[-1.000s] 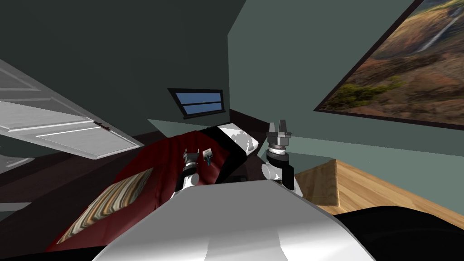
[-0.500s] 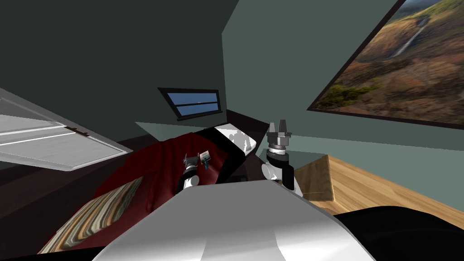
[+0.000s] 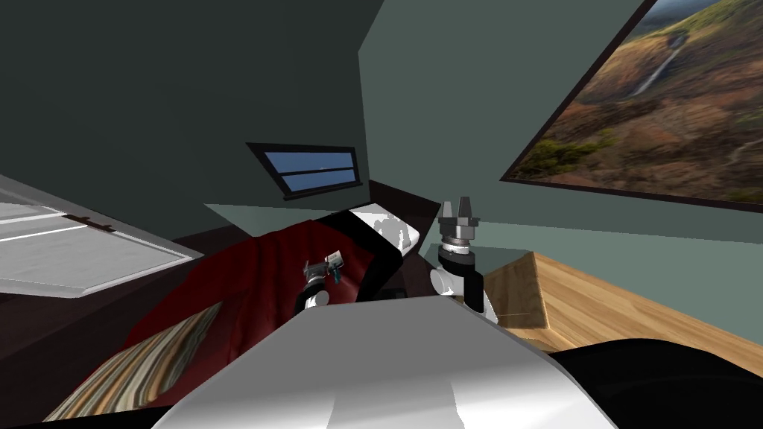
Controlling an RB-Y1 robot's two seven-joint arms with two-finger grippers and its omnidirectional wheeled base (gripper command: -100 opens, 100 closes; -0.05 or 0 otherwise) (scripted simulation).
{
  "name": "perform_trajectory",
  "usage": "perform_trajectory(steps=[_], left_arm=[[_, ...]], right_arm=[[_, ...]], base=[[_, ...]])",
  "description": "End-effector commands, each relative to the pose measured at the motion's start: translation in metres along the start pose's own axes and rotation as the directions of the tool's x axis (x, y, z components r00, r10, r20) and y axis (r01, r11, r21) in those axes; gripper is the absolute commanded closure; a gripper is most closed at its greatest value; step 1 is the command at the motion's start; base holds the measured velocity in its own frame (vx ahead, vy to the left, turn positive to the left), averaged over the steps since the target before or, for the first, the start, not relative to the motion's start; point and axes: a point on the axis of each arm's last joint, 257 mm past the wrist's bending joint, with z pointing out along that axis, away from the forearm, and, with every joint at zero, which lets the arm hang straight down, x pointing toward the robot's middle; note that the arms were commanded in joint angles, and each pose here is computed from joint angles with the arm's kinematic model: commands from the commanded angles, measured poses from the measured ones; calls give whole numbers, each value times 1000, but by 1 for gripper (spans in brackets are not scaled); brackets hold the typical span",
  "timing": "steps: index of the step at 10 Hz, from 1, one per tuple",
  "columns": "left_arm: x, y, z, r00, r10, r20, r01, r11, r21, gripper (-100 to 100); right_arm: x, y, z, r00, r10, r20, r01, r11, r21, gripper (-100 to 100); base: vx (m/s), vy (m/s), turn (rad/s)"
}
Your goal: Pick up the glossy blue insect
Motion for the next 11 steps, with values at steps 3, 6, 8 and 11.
perform_trajectory(steps=[3, 6, 8, 11], left_arm=[[-44, 8, -8, 989, -100, 106, 99, 995, 19, -100], [-85, 17, -23, 960, -187, 206, 181, 982, 50, -100], [-120, 29, -41, 918, -271, 289, 255, 963, 91, -100], [-148, 43, -61, 867, -347, 358, 318, 938, 138, -100]], right_arm=[[0, 0, 0, 1000, 0, 0, 0, 1000, 0, 0], [0, 0, 0, 1000, 0, 0, 0, 1000, 0, 0], [0, 0, 0, 1000, 0, 0, 0, 1000, 0, 0], [0, 0, 0, 1000, 0, 0, 0, 1000, 0, 0]], base=[[40, 14, -90], [49, 30, -127], [35, 18, -120], [25, 29, -72]])
